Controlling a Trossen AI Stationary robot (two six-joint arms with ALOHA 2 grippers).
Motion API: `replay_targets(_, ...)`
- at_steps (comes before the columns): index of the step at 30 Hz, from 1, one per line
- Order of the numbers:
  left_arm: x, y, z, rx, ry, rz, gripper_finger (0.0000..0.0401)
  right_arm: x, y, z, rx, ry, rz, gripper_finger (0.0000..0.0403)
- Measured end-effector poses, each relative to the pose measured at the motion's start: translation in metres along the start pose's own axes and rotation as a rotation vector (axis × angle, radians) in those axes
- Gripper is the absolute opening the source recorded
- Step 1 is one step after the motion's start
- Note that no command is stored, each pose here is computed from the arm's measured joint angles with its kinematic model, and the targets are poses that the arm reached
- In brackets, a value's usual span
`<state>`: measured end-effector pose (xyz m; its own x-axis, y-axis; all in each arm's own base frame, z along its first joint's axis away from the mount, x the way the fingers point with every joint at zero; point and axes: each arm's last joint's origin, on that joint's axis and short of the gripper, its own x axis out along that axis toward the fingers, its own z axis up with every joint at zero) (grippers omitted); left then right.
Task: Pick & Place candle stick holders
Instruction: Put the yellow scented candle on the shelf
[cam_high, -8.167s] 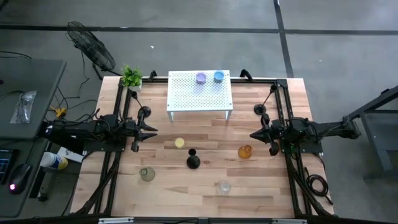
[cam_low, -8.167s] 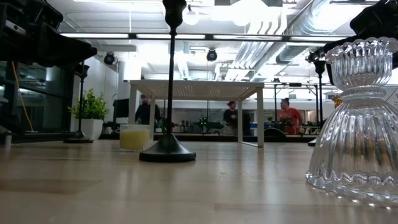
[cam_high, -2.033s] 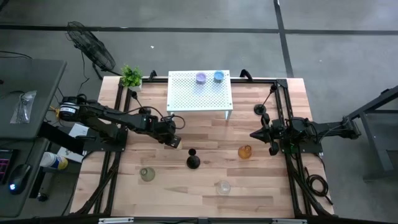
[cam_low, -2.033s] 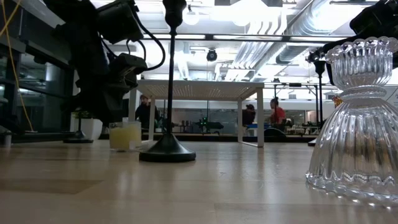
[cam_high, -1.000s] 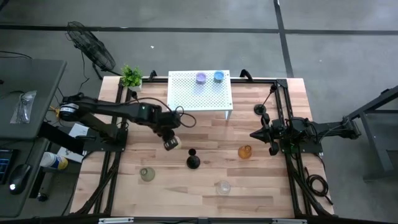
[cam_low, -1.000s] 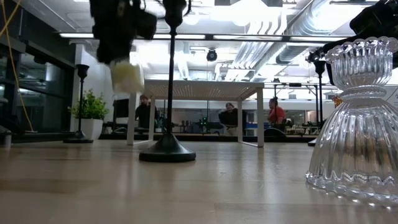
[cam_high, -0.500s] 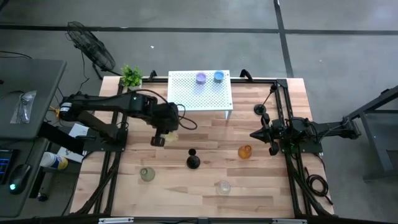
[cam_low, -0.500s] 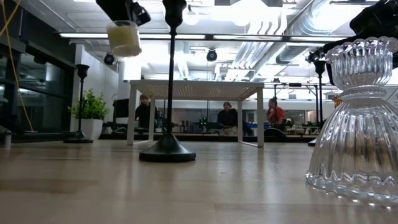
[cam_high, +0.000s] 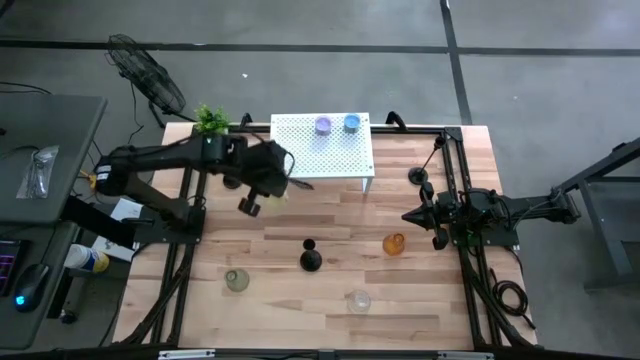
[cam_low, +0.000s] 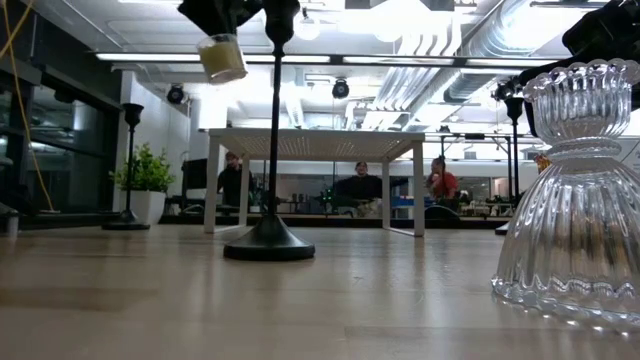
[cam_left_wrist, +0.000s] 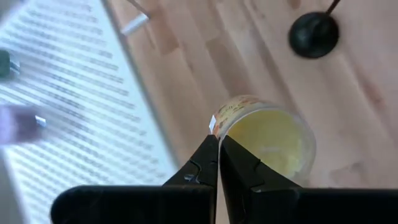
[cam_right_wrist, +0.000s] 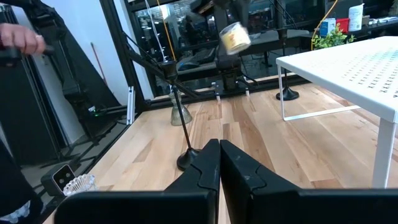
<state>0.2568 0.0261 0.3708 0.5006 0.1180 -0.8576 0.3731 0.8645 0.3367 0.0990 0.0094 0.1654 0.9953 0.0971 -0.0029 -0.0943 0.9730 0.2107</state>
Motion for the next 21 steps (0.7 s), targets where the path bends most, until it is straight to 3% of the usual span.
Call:
replay_targets(6,-0.001,0.035,-0.019,0.139,0.041,0.067,0.0000,0.000,0.000,0.000,0.000,0.000,0.000,0.0003)
replay_targets(15,0.025,0.093,-0.042,0.498,0.099,0.100,0.0000,0.000,0.000,0.000,0.000,-0.001,0.000,0.0003)
replay_targets(21,0.038,0.124,-0.055,0.632,0.152,0.098,0.0000,0.000,0.000,0.000,0.000,-0.001,0.000,0.0003)
